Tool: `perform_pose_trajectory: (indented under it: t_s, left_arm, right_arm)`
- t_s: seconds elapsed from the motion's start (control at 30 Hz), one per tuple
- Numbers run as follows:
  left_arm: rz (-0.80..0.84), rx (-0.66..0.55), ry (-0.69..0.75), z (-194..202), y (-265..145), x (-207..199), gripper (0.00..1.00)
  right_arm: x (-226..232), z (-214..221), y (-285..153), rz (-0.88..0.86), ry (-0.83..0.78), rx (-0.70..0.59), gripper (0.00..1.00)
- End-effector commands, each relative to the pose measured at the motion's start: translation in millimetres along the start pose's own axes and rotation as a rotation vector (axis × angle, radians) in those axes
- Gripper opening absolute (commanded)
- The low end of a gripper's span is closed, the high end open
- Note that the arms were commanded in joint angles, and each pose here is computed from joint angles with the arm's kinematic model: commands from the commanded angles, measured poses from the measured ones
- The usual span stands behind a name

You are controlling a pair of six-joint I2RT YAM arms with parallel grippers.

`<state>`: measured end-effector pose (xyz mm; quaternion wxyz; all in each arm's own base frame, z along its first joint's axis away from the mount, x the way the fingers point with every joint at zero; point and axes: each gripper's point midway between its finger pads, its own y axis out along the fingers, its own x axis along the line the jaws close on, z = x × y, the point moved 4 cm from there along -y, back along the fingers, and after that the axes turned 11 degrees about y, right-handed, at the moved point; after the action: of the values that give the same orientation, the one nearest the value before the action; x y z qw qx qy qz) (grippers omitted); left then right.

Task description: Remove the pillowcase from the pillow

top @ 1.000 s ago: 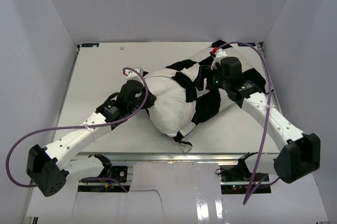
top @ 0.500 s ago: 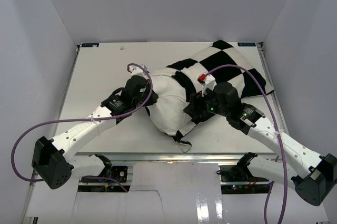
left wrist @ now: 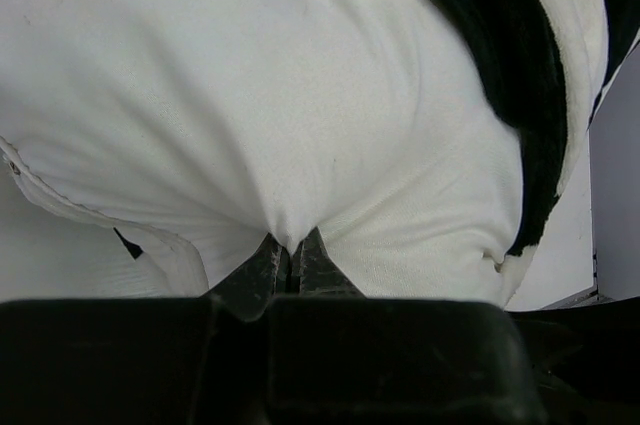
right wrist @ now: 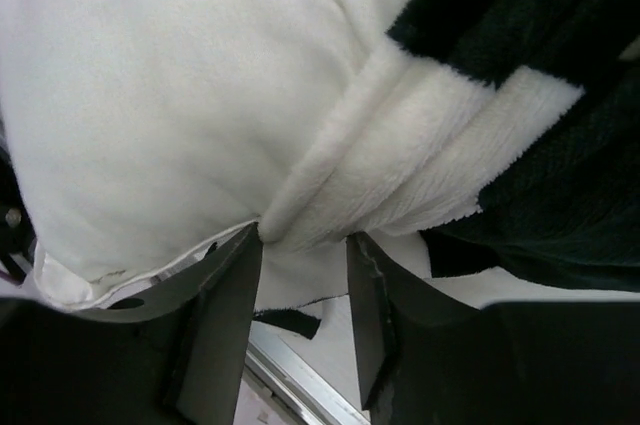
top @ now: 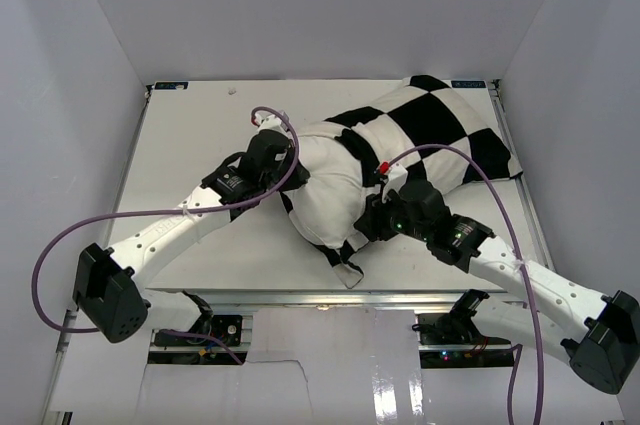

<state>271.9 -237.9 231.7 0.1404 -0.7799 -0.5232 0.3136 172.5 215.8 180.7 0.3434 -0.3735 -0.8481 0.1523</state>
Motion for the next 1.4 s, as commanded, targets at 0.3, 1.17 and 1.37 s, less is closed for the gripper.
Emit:
perform_pose_trajectory:
  t_s: [0.3, 1.17, 1.37]
  left_arm:
    - [0.112, -0.102, -0.012, -55.0, -17.6, -32.1, 0.00]
    - [0.348, -0.017, -0.026, -65.0, -37.5, -1.9, 0.00]
    - [0.322, 0.016, -0.038, -31.7, -28.7, 11.0, 0.00]
  right_arm:
    - [-40.2, -7.4, 12.7, 0.237, 0.087, -0.186, 0.08]
    - [-79.6, -45.2, -34.7, 0.406, 0.113, -0.253, 0.30]
    - [-23.8, -103.1, -64.5, 0.186, -0.013, -0.339, 0.57]
